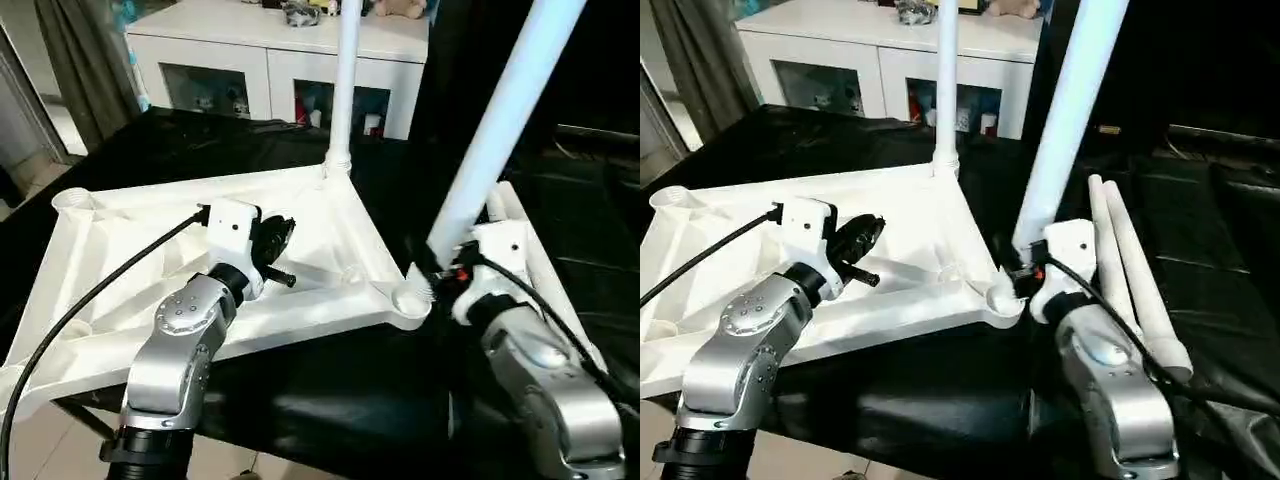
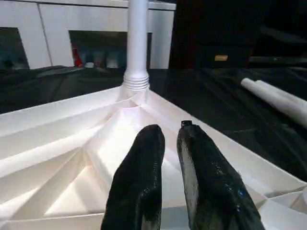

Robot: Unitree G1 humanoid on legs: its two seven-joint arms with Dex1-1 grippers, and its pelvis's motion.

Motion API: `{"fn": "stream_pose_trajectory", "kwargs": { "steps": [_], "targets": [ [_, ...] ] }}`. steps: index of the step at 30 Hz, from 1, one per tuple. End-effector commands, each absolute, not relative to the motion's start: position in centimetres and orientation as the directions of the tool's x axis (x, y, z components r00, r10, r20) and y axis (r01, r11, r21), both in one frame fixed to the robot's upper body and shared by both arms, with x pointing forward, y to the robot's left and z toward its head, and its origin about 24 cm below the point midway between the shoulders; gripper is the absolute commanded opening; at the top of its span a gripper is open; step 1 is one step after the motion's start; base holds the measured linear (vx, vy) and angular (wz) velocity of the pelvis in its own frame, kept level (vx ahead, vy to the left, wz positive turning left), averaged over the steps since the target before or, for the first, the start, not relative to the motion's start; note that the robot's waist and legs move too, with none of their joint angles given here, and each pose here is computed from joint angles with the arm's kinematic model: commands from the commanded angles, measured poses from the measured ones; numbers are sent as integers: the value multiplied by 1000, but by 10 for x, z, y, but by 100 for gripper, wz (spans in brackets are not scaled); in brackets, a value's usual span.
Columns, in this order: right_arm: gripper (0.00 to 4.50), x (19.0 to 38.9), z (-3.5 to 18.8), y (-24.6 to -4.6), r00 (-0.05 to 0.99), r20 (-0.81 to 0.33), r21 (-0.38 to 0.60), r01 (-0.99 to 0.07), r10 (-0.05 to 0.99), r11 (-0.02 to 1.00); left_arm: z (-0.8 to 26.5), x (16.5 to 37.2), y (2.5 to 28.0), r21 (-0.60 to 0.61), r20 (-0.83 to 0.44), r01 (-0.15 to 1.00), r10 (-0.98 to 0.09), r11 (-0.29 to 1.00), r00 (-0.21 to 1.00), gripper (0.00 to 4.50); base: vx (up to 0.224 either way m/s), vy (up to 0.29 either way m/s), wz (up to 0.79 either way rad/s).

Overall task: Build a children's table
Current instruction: Rotate table base

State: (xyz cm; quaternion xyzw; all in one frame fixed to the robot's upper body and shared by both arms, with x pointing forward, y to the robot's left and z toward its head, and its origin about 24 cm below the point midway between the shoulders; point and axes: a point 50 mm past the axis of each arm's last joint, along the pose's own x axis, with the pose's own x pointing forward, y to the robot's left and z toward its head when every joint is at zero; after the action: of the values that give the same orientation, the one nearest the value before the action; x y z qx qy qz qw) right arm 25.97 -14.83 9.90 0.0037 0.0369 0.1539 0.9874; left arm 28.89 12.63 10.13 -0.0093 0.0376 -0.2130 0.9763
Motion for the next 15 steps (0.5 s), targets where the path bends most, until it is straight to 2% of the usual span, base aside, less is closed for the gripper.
{"fn": "stream_pose_trajectory", "kwargs": {
  "steps": [1,5,6,8,10,11,13,15],
  "targets": [
    [189,260,106,-146,950,-52,14,-308,308,951,103,292,127,-25,-75,417,-418,908,905,81,0,0,0],
    [189,262,106,-146,953,-51,20,-297,297,955,103,292,126,-20,-76,422,-422,906,903,81,0,0,0],
    [189,262,106,-146,956,-50,24,-287,288,958,104,291,123,-41,-64,461,-463,886,884,81,0,0,0],
    [189,263,107,-148,959,-48,24,-278,279,960,110,284,113,0,-25,619,-619,786,785,81,58,-14,2],
    [189,263,107,-150,959,-46,17,-280,281,960,109,279,107,25,-57,725,-723,688,689,81,56,-18,1],
    [189,264,108,-152,958,-46,12,-282,283,959,107,275,104,35,-88,784,-779,620,620,101,0,0,0],
    [189,265,109,-157,955,-47,-8,-293,292,956,101,272,100,46,-165,853,-838,520,520,101,0,0,0],
    [189,266,110,-163,953,-50,-26,-301,300,953,97,270,96,39,-218,887,-863,460,456,128,0,0,0]
  ]
}}
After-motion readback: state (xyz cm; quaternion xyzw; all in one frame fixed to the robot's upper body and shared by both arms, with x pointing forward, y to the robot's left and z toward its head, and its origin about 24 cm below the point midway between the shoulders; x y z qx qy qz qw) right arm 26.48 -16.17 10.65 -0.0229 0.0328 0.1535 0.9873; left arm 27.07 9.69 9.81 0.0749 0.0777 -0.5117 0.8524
